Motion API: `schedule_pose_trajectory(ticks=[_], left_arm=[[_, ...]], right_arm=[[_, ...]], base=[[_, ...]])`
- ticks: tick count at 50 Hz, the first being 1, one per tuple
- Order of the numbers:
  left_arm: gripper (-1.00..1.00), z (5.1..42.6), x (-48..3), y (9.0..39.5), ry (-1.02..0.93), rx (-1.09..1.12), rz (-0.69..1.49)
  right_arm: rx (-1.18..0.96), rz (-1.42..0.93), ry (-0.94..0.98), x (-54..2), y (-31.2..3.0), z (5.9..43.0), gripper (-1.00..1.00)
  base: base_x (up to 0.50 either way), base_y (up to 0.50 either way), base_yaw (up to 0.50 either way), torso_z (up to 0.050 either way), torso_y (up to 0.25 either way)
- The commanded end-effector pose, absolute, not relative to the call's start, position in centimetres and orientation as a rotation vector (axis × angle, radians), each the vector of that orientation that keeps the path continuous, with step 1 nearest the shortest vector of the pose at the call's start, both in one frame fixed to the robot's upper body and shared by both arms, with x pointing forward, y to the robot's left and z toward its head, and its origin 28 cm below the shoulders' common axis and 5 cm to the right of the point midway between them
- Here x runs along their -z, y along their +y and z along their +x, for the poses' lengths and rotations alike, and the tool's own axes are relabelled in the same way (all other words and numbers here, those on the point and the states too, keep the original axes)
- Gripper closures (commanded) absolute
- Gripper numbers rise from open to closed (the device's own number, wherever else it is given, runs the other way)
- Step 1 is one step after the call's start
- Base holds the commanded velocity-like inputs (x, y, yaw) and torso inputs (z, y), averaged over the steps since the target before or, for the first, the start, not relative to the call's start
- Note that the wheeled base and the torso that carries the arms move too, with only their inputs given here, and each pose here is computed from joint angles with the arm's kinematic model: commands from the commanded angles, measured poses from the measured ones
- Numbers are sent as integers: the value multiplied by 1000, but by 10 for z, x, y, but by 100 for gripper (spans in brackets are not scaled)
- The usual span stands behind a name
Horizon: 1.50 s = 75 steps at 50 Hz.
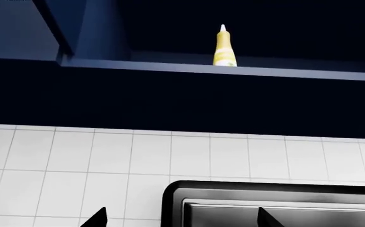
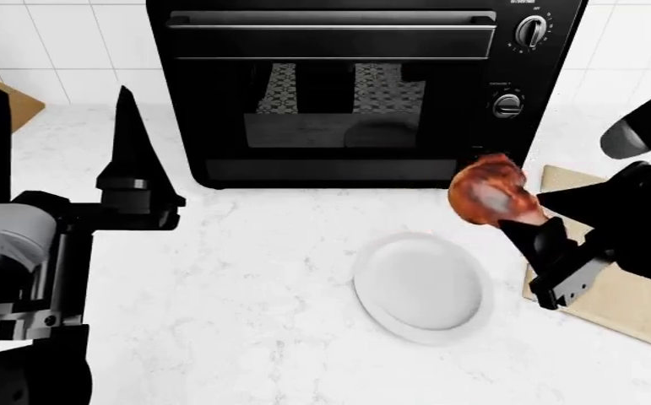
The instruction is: Pick the chicken breast from the plate and place it on the cutting board. Then pick the condiment bottle from the cabinet and place it next to the cutting board.
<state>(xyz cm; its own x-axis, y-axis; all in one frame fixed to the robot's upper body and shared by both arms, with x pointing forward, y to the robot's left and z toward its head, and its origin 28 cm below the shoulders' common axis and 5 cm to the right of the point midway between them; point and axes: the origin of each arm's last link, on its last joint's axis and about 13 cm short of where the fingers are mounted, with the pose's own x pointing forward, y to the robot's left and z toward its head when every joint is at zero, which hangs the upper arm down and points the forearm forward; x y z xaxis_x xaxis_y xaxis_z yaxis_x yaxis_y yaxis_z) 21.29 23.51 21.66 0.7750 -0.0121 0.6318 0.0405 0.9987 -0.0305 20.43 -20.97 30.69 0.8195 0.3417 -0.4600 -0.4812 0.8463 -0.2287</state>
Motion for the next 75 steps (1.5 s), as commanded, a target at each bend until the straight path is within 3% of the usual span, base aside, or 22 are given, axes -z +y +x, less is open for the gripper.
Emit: schedule_pose_trajectory(ticks=[1, 14, 31, 55, 75], left_arm=[[-100, 212, -217, 235, -686, 27, -42], [-100, 211, -217, 234, -687, 29, -37], [-100, 211, -217, 235, -688, 27, -38], [-100, 211, -217, 235, -686, 25, -39], [-100, 211, -217, 235, -685, 31, -41]], right_arm=[[-296, -331, 403, -309, -231, 181, 100], [27, -273, 493, -302, -254, 168, 100], [200, -208, 509, -290, -267, 180, 100], [167, -215, 540, -264, -259, 218, 100], [210, -170, 590, -223, -272, 221, 100]], base=[[0, 0, 0, 0, 0], [0, 0, 0, 0, 0], [0, 0, 0, 0, 0], [0, 0, 0, 0, 0], [0, 0, 0, 0, 0]])
